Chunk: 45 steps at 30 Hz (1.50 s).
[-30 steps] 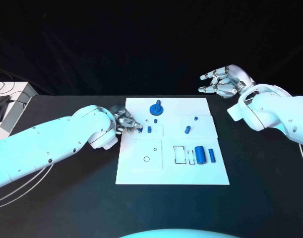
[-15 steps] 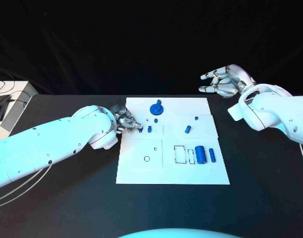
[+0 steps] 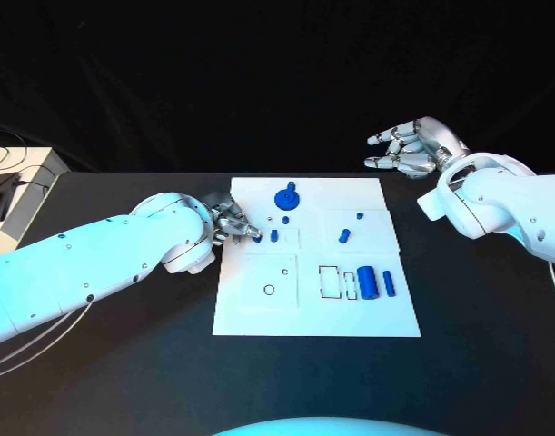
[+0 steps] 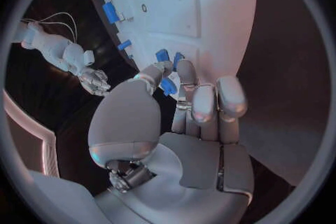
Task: Assemble the parts on the task board
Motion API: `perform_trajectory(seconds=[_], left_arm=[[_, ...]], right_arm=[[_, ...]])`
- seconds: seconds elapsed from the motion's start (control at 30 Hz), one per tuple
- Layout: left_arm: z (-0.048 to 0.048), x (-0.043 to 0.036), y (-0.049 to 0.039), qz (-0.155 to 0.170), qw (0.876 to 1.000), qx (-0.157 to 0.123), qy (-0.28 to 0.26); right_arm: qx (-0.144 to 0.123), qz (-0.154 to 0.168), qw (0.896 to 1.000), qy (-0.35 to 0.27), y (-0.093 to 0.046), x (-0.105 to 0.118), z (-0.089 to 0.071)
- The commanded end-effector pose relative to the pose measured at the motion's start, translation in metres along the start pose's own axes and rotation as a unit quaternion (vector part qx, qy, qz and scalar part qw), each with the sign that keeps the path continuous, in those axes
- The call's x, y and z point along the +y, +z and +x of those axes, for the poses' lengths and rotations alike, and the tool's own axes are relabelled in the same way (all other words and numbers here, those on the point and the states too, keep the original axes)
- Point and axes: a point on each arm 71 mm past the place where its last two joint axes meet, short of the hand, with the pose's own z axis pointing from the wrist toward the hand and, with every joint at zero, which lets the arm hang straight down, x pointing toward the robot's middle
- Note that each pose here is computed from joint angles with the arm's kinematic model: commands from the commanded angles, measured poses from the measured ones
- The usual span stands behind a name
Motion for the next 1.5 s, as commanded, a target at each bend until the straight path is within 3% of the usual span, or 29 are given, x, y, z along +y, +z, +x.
perform_trajectory(seconds=[0.03, 0.5, 1.17, 1.5], left_arm=[[0.0023, 0.0005, -0.0004, -0.002, 1.000, 0.010, 0.015], [0.0007, 0.0003, -0.0003, 0.000, 1.000, -0.004, 0.012], [-0.0009, 0.0054, -0.0090, 0.022, 0.997, -0.053, -0.059], [0.0006, 0.0080, -0.0081, 0.018, 0.997, -0.052, -0.063]], right_arm=[[0.006, -0.006, 1.000, 0.000, -0.0001, 0.0007, 0.0009], [0.006, -0.006, 1.000, 0.000, -0.0001, 0.0010, 0.0013], [0.003, -0.006, 1.000, 0.000, -0.0013, 0.0003, -0.0003], [0.004, -0.006, 1.000, 0.000, -0.0012, 0.0003, 0.0000]])
